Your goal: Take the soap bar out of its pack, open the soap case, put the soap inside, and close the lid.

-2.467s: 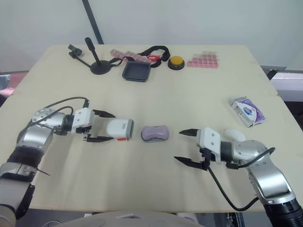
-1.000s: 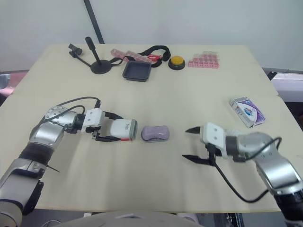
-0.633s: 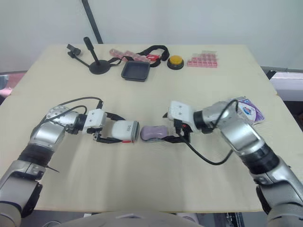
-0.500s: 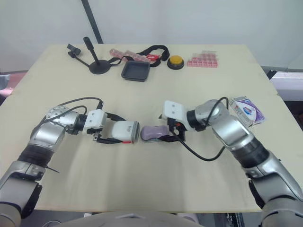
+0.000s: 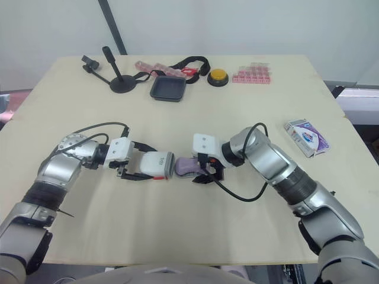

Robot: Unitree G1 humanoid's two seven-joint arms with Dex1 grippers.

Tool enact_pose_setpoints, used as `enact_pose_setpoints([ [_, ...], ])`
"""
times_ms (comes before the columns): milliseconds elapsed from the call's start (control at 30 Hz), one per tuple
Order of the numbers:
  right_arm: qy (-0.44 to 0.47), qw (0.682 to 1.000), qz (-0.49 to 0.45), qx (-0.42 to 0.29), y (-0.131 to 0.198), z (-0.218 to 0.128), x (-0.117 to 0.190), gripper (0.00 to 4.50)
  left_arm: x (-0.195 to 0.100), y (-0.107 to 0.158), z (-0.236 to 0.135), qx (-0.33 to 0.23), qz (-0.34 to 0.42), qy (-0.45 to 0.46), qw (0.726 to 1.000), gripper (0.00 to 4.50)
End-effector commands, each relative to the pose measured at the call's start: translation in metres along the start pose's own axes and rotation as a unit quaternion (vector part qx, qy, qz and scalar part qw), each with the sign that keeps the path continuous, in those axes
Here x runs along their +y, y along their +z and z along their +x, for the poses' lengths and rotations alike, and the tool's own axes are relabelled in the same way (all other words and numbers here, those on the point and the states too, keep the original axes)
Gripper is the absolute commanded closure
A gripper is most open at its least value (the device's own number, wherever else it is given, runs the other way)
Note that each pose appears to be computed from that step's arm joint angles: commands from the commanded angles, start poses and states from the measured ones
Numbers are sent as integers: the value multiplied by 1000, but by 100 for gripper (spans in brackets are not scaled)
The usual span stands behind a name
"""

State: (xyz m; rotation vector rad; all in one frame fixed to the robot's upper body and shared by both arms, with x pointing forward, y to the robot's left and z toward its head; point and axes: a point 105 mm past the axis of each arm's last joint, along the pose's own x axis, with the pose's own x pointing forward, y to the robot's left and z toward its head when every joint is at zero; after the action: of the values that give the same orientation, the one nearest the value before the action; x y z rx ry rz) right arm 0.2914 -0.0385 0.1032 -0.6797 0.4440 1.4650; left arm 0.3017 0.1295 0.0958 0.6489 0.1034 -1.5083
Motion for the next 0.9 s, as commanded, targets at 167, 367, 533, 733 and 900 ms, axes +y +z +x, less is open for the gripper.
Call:
enact_pose_setpoints([
  [167,-14,1000,-14,4,4,5,-9,0,1,6,-4,0,13,8,1000,103],
  [367,-7,1000,-8,10,-3,12,-7,0,1,6,-5,1,13,10,1000,103],
  [533,-8,1000,-3,19,-11,13,-7,53,0,6,-5,2,12,11,1000,104],
  [733,-5,1000,-3,24,-15,11,-7,196,0,4,-5,4,10,11,1000,104],
  [900,-3,1000,-7,24,-16,7,-4,196,1,3,-4,5,10,12,1000,104],
])
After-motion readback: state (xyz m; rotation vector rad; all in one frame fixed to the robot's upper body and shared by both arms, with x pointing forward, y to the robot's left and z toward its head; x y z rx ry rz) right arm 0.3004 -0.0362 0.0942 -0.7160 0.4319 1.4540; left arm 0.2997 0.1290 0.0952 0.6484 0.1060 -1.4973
